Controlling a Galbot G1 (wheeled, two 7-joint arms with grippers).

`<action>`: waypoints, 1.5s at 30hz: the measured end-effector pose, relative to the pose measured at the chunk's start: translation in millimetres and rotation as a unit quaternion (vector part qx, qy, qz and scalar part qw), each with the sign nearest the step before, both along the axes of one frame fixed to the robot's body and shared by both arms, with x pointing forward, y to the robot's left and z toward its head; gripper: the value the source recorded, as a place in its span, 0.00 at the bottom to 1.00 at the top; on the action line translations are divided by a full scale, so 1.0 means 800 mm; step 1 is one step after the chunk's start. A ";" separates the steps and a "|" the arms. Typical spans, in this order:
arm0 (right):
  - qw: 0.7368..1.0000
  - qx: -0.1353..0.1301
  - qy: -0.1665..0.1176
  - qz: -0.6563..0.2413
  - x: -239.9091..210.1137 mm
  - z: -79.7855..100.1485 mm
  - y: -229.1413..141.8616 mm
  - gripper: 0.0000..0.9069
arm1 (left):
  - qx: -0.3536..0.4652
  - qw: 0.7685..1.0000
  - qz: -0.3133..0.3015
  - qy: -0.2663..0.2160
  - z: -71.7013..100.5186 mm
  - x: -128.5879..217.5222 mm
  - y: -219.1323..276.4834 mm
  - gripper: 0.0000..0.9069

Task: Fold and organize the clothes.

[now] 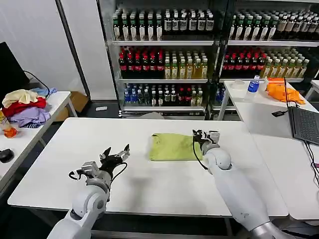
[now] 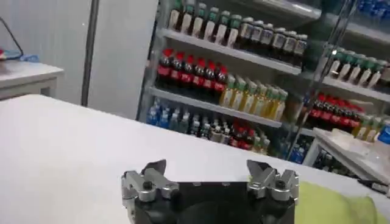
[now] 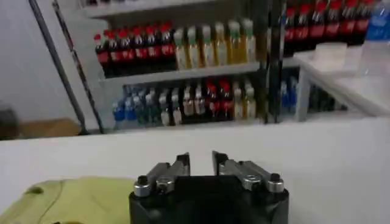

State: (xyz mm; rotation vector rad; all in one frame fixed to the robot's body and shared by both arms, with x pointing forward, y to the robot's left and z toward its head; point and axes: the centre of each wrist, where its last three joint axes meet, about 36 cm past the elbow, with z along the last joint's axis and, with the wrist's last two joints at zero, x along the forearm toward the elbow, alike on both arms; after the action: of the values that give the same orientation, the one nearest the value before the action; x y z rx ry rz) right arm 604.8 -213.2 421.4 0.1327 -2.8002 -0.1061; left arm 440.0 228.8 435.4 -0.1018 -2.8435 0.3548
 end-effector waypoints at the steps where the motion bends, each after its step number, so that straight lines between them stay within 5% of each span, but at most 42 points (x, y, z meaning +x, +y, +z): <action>1: 1.000 -0.008 -0.016 -0.002 -0.005 -0.001 -0.003 1.00 | 0.002 1.000 -0.001 -0.001 0.000 -0.001 0.000 1.00; 8: 0.992 -0.050 -0.112 -0.007 -0.061 -0.011 -0.024 1.00 | 0.007 1.000 -0.009 -0.011 0.006 -0.004 0.001 1.00; 13: 0.988 -0.063 -0.142 -0.009 -0.120 -0.019 -0.044 1.00 | 0.013 1.000 -0.017 -0.016 0.008 -0.008 -0.001 1.00; 27: 0.986 -0.067 -0.151 -0.020 -0.255 -0.004 -0.078 1.00 | 0.027 0.999 -0.033 -0.031 0.014 -0.026 -0.006 1.00; 45: 0.985 -0.074 -0.151 -0.028 -0.310 0.021 -0.082 1.00 | 0.030 0.998 -0.036 -0.037 0.017 -0.046 -0.012 1.00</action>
State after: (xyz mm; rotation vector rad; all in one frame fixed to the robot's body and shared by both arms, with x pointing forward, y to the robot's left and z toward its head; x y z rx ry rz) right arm 356.5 -279.0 437.8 0.0369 -3.1022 0.1192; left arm 403.4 219.2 449.1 -0.2103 -2.9117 0.2545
